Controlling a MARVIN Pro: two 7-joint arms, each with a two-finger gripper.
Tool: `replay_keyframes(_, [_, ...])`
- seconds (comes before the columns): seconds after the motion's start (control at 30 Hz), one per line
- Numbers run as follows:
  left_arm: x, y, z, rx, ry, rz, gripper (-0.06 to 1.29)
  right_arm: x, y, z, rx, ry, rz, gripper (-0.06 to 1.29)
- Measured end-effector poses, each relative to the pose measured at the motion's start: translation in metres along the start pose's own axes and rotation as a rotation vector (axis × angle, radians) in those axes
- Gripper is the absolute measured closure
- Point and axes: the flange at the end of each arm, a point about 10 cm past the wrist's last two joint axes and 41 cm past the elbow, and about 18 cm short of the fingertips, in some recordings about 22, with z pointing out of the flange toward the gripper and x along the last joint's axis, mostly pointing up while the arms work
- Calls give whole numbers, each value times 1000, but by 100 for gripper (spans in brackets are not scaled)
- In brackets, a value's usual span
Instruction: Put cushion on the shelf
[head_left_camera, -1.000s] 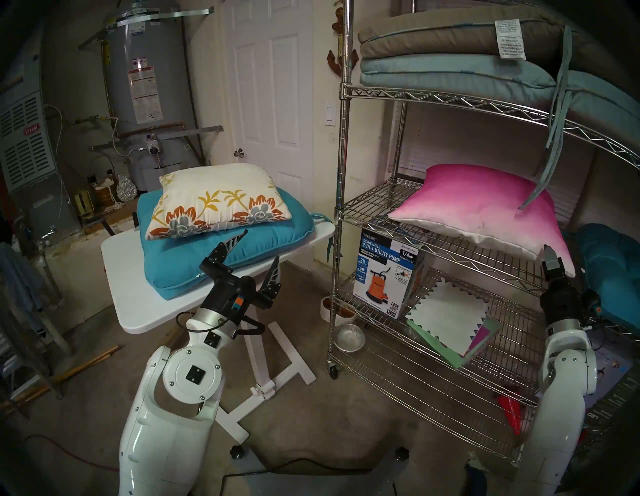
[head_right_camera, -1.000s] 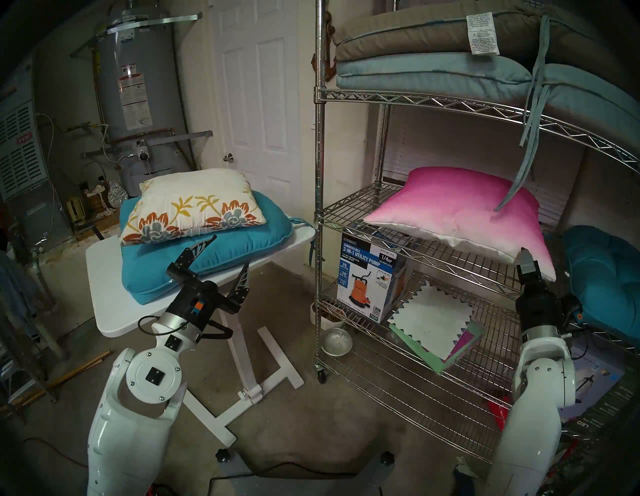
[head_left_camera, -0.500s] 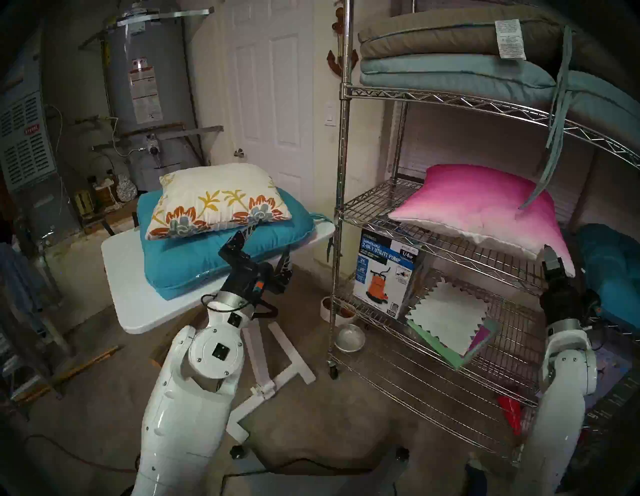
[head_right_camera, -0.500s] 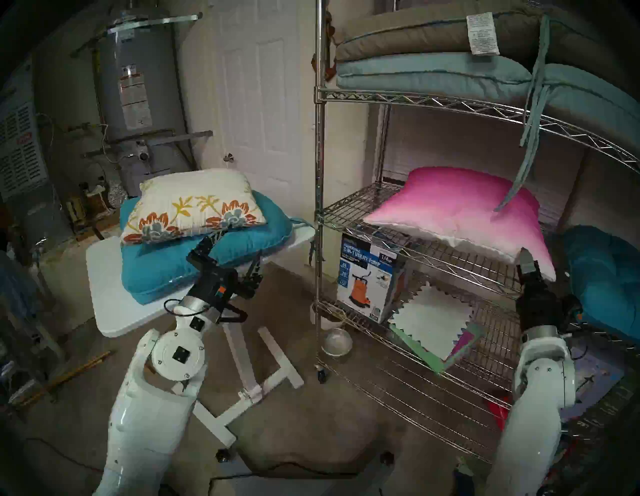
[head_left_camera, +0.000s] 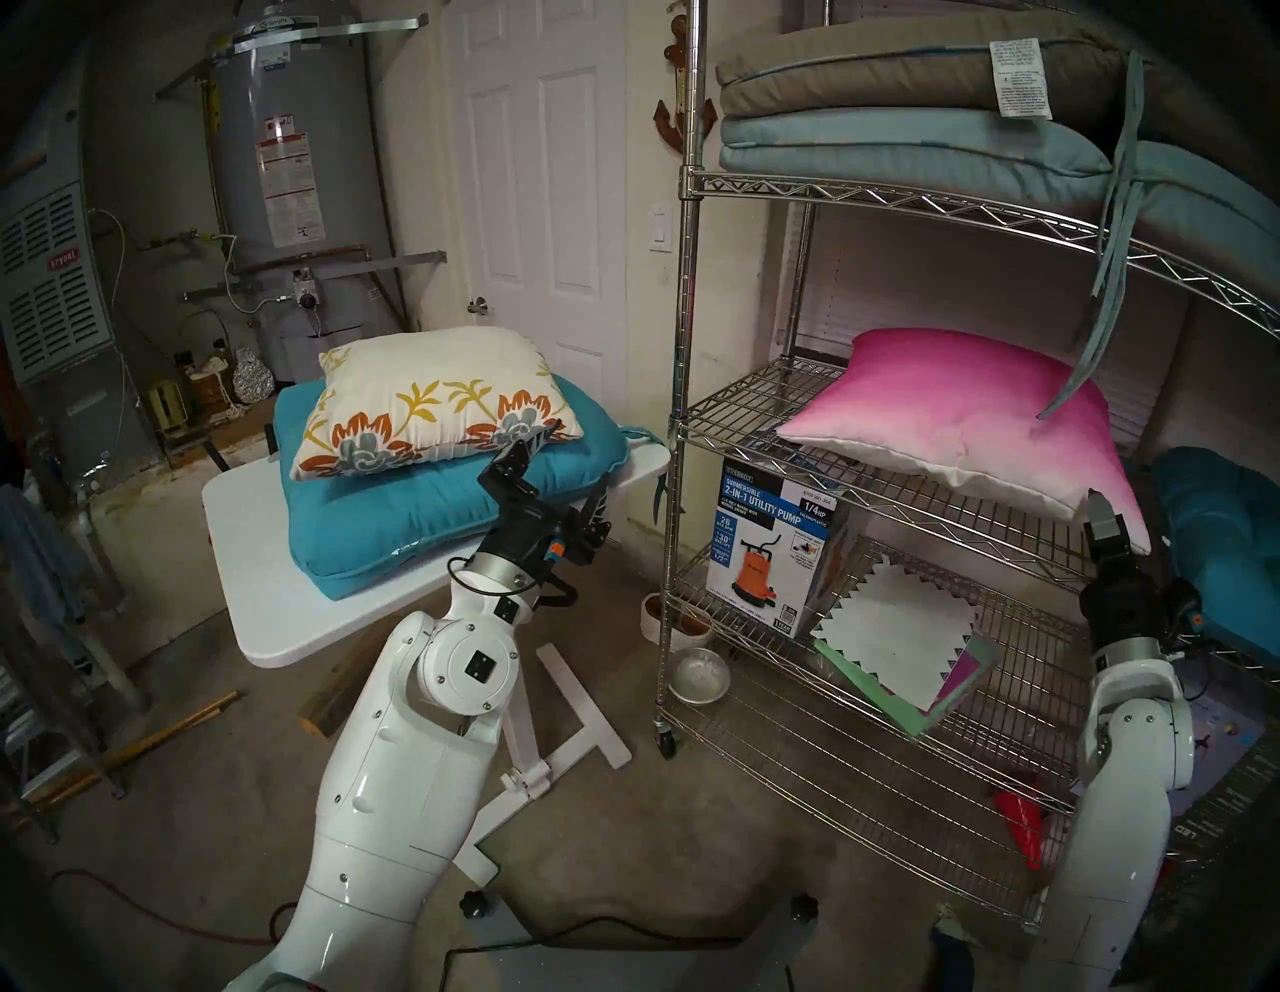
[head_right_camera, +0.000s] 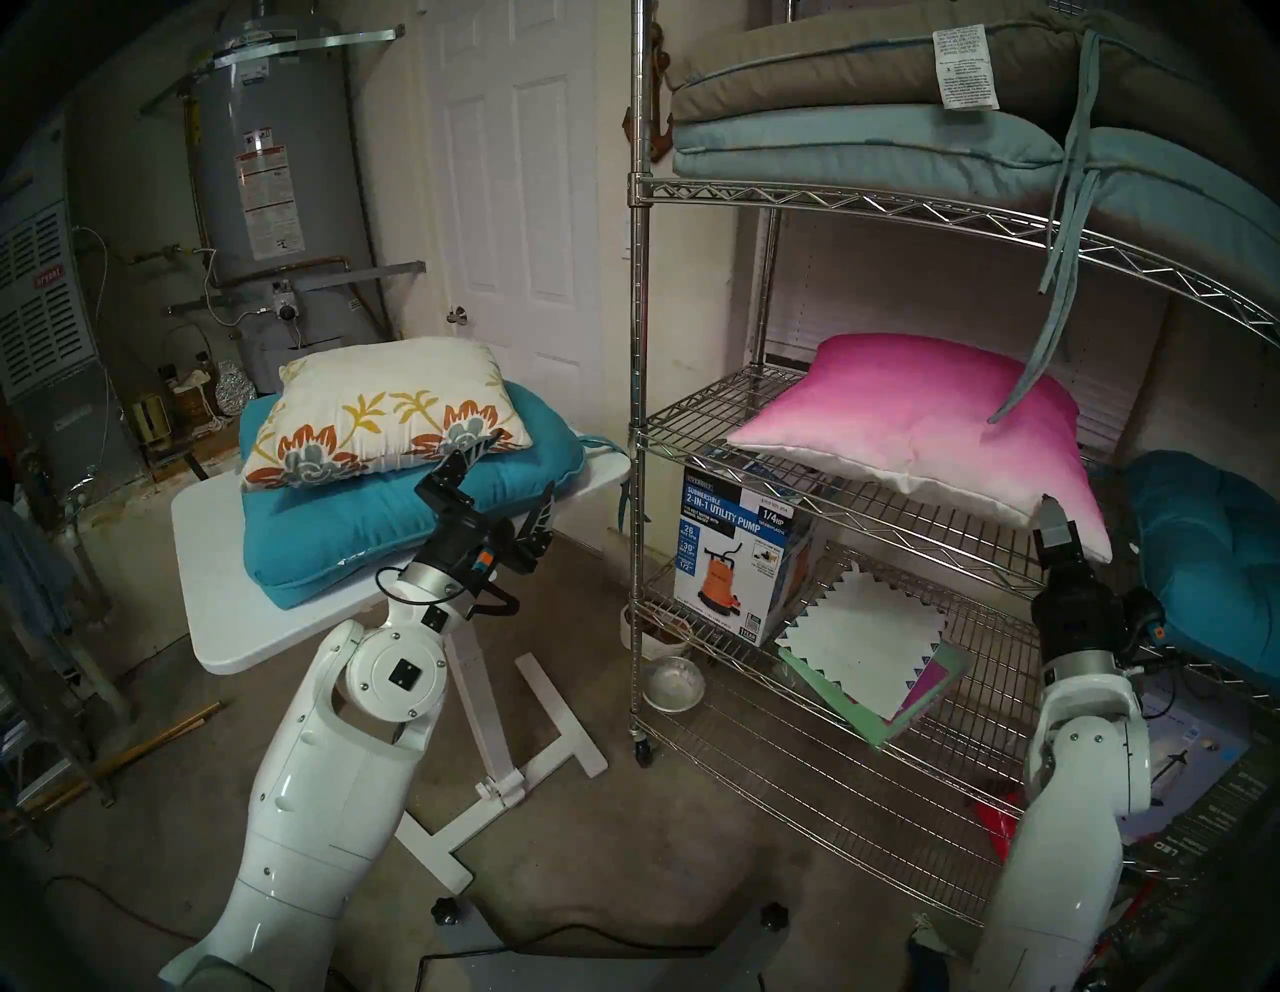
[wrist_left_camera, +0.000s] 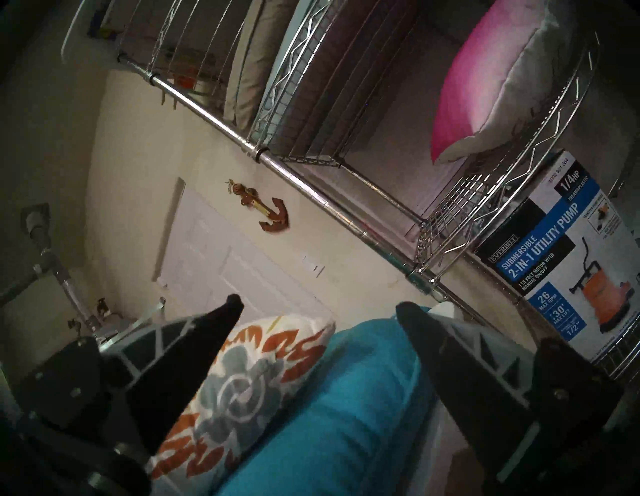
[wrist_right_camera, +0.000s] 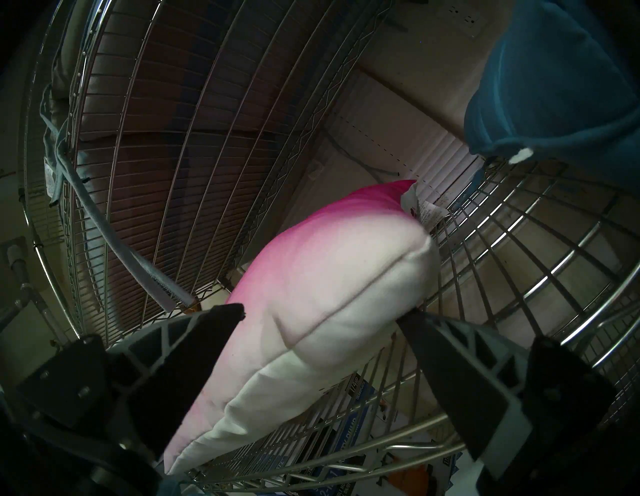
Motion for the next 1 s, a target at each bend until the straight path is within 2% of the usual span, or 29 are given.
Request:
replay_keyframes(0.2, [9,22,20,-43,46,33,-3,0,0,0,0,0,0,2])
replay_keyframes(0.47, [8,43,43,-71,65,44,-3,0,0,0,0,0,0,2])
replay_keyframes(1.0, [13,65,88,-111,95,71,-3,0,0,0,0,0,0,2])
